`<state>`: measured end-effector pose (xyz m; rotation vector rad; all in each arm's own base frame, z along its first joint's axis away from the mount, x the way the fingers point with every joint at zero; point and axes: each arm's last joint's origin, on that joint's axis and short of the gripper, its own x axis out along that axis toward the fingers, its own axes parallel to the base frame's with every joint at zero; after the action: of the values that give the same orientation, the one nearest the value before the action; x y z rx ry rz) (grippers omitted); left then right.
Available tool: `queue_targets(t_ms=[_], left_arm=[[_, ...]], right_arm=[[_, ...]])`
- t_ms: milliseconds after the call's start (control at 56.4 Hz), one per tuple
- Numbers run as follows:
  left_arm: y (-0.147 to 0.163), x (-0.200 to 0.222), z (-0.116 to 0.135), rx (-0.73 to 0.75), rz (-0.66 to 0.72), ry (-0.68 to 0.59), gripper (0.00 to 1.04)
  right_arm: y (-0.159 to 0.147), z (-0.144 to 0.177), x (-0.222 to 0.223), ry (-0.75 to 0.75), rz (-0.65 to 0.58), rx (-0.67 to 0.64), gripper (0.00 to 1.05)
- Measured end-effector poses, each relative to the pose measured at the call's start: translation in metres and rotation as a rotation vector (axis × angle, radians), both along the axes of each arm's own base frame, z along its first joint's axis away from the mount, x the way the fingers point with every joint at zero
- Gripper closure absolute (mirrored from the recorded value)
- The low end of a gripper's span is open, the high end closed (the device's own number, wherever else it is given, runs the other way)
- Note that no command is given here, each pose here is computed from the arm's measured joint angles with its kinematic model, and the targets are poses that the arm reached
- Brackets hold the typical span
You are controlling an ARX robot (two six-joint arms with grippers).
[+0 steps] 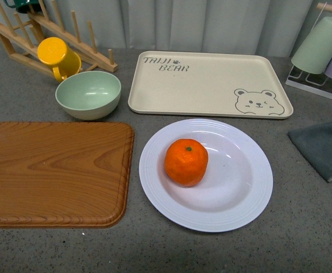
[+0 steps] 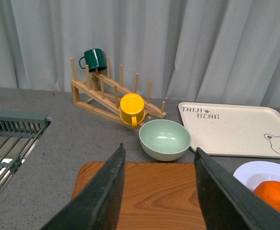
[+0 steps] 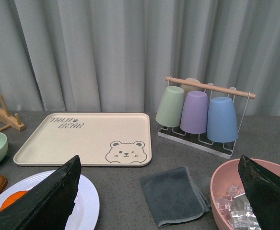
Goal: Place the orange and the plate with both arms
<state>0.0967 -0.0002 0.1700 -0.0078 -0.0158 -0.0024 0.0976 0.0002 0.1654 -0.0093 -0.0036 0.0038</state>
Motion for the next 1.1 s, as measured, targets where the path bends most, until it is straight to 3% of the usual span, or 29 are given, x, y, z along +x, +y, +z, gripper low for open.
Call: queue_targets(t_ms=[319, 425, 638, 815, 939, 1098], left_arm=[[0.000, 0.000, 0.000, 0.001, 0.000, 0.000, 0.05], [0.000, 0.000, 0.000, 0.002, 0.000, 0.000, 0.07], [0.000, 0.000, 0.000, 0.002, 0.000, -0.001, 0.06], [0.000, 0.000, 0.000, 0.003, 0.000, -0.001, 0.06], [0.000, 0.000, 0.000, 0.003, 0.000, -0.001, 0.06], [0.000, 0.000, 0.000, 0.003, 0.000, -0.001, 0.06]], right_arm=[[0.000, 0.000, 0.000, 0.003, -0.003, 0.000, 0.09], [0.000, -0.004, 0.005, 0.237, -0.073, -0.046, 0.09], [0.000, -0.009, 0.039, 0.352, 0.026, -0.006, 0.09], [-0.007, -0.017, 0.090, 0.466, 0.081, 0.176, 0.09], [-0.012, -0.054, 0.130, 0.679, 0.106, 0.416, 0.09], [-0.006, -0.089, 0.156, 0.826, 0.145, 0.588, 0.09]])
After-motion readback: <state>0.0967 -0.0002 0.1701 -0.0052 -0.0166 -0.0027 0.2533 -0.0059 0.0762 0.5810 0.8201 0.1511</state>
